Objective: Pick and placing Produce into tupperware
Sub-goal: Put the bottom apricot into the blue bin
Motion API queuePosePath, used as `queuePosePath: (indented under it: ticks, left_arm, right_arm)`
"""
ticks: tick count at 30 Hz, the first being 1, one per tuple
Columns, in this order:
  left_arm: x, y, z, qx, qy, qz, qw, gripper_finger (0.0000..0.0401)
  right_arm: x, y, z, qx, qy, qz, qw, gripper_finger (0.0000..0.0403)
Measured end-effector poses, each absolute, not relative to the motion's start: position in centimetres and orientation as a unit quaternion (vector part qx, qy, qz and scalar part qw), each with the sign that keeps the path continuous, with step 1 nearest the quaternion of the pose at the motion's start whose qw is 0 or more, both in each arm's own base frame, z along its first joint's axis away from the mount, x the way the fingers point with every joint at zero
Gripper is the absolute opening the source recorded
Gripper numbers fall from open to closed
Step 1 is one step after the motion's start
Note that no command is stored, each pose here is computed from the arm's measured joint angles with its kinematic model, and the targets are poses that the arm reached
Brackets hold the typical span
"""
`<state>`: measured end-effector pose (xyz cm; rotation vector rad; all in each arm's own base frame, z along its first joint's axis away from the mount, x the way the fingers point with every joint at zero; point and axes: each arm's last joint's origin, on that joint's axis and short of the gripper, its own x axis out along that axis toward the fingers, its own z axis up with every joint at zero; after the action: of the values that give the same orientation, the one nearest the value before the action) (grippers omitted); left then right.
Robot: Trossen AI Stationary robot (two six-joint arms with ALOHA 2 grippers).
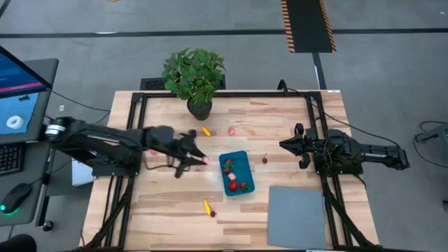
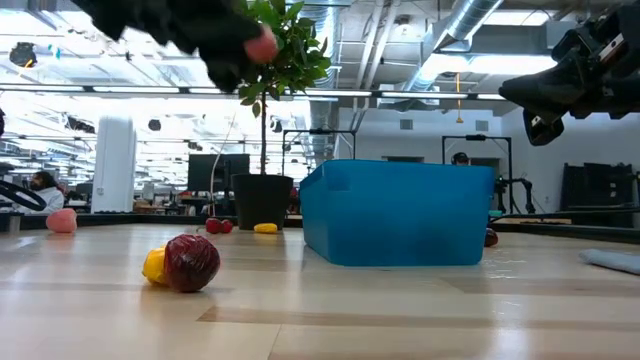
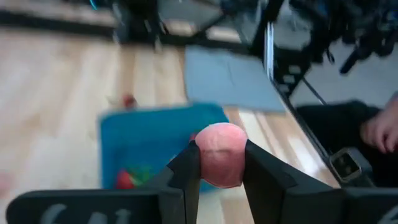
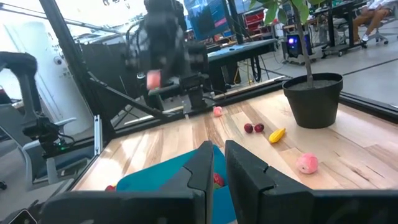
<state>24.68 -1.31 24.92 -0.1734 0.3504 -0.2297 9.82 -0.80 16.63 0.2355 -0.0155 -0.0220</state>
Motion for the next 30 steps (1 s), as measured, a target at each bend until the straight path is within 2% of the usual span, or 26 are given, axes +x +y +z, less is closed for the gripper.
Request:
queuePosePath:
  ticks: [7, 15, 23, 30]
  left_arm:
    - [18.6, -0.3, 29.8, -0.063, 0.094, -0.054, 0.992, 0.0092]
    - [11.3, -0.2, 32.0, -0.058, 0.022, -0.024, 0.998, 0.0093]
    - [6.8, -0.1, 29.9, -0.072, -0.048, -0.007, 0.996, 0.0093]
    - [6.0, 0.0, 25.7, -0.113, -0.062, 0.007, 0.992, 0.0094]
  right_arm:
    - [9.8, -0.8, 16.6, 0.118, -0.007, -0.011, 0.993, 0.0066]
    - [9.8, -0.8, 16.6, 0.118, -0.007, -0.011, 0.993, 0.0066]
    - [9.8, -0.8, 16.6, 0.118, -0.007, -0.011, 0.993, 0.0066]
    - [9.8, -0.8, 16.6, 0.118, -0.007, -0.011, 0.993, 0.0066]
